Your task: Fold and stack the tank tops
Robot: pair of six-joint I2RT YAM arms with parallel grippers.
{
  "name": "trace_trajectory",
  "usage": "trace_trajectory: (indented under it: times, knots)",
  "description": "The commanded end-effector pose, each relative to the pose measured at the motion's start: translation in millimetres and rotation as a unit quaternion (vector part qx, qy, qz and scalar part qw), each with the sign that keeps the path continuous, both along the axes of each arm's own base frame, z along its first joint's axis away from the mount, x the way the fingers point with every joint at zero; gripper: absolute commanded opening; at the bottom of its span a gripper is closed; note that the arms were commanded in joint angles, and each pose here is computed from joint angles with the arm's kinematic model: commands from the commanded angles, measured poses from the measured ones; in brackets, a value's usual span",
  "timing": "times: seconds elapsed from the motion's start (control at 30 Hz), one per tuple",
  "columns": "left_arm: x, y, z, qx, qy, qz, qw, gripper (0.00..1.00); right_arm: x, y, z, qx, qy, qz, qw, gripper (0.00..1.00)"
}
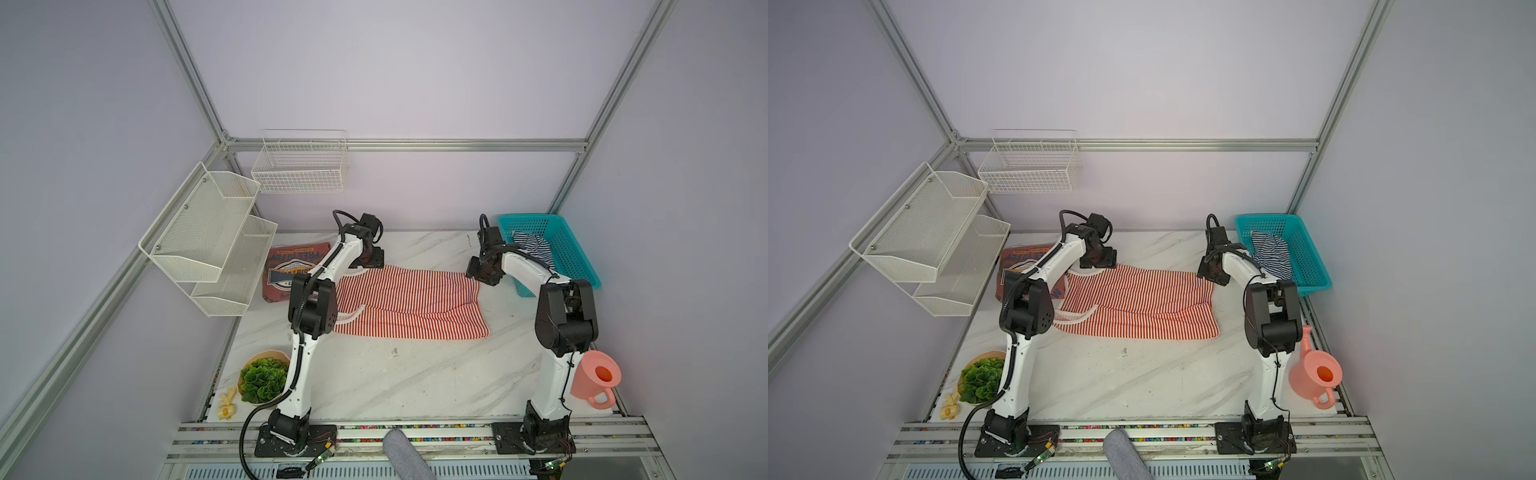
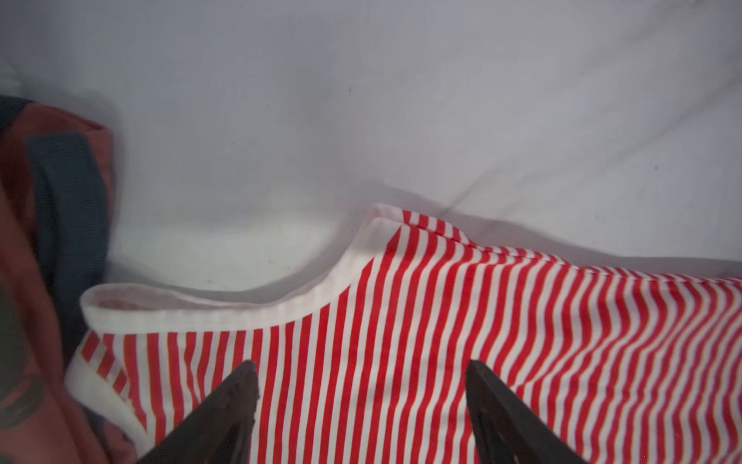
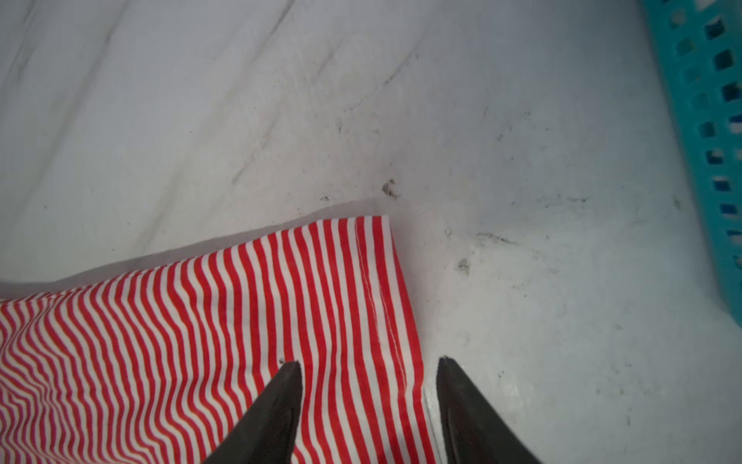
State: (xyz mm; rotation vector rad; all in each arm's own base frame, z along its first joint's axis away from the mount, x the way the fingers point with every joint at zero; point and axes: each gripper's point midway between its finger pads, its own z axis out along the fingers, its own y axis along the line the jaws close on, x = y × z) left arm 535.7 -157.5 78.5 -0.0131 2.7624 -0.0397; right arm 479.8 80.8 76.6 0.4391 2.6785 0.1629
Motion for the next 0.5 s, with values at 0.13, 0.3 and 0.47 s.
trace_trajectory:
  times: [0.13,0.3,0.47]
  knots:
    - [42,-7,44,-0.043,-0.083,-0.011,0.996,0.79,27,0,-11,0.015,-0.007,0.001,1.000,0.57]
    - [52,-14,38,-0.064,-0.093,-0.015,0.993,0.78,36,-3,-22,0.021,-0.001,-0.004,1.000,0.56]
    - [59,-19,29,-0.077,-0.095,-0.018,0.992,0.77,41,-10,-27,0.021,0.000,-0.011,1.000,0.56]
